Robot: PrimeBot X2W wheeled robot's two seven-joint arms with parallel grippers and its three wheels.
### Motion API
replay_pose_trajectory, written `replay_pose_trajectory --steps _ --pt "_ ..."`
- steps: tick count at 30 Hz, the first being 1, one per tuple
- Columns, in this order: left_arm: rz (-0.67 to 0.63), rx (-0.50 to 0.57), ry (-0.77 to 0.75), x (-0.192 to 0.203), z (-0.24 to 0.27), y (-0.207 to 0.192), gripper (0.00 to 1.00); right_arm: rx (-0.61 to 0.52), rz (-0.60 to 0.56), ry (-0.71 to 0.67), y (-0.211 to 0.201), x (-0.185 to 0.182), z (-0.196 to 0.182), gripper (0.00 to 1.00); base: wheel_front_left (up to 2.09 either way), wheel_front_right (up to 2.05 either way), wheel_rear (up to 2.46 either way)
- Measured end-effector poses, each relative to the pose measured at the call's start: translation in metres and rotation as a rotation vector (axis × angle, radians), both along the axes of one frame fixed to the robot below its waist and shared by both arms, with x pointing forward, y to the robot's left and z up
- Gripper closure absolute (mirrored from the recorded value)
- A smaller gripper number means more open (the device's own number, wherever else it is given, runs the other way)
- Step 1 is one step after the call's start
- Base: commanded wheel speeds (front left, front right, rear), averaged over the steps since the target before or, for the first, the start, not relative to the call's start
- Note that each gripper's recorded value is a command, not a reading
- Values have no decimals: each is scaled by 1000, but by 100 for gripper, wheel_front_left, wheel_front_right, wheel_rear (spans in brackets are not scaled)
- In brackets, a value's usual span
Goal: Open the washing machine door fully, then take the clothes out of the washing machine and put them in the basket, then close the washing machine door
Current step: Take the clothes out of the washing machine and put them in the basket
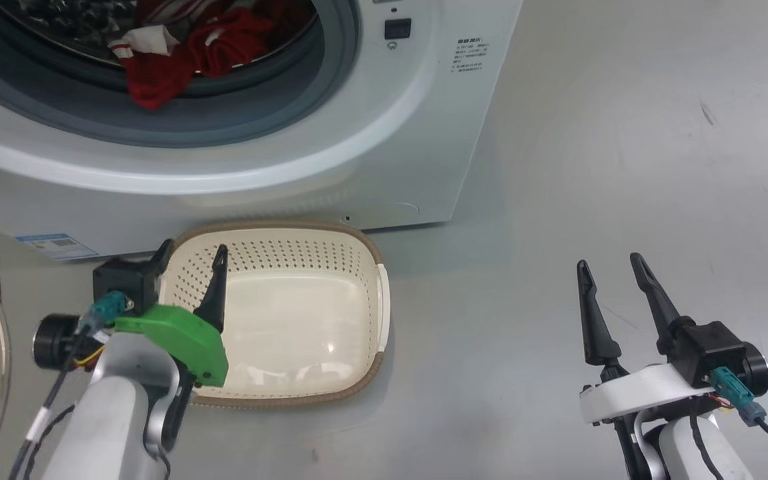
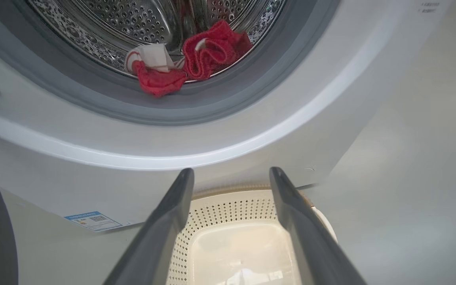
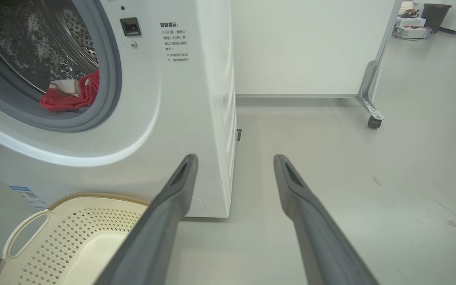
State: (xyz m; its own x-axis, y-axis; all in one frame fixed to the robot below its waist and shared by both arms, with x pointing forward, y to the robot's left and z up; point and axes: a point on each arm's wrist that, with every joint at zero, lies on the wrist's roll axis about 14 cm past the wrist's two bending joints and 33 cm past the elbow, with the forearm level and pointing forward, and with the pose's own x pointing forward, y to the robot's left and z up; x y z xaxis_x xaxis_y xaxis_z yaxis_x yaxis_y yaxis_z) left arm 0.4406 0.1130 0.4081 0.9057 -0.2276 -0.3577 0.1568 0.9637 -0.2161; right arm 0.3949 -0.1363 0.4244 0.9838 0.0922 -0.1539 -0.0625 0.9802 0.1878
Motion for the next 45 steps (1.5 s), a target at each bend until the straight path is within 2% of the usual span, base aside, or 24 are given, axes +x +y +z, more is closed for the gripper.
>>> replay_pose_trajectory --steps 4,9,22,31,45 --pt "-62 -28 55 25 -10 -15 0 -4 -16 17 -5 8 -9 0 0 0 0" --pt "-137 -18 24 73 0 -26 0 -13 -38 46 -13 16 -22 0 0 0 0" --pt "-177 12 68 165 -10 -32 0 -39 -81 118 -34 22 -51 0 0 0 0" --pt "-218 25 94 199 -26 -52 0 -57 -125 170 -51 14 -65 0 0 0 0" --pt "-197 22 139 240 -43 -55 0 -59 -178 209 -68 9 -76 0 0 0 0"
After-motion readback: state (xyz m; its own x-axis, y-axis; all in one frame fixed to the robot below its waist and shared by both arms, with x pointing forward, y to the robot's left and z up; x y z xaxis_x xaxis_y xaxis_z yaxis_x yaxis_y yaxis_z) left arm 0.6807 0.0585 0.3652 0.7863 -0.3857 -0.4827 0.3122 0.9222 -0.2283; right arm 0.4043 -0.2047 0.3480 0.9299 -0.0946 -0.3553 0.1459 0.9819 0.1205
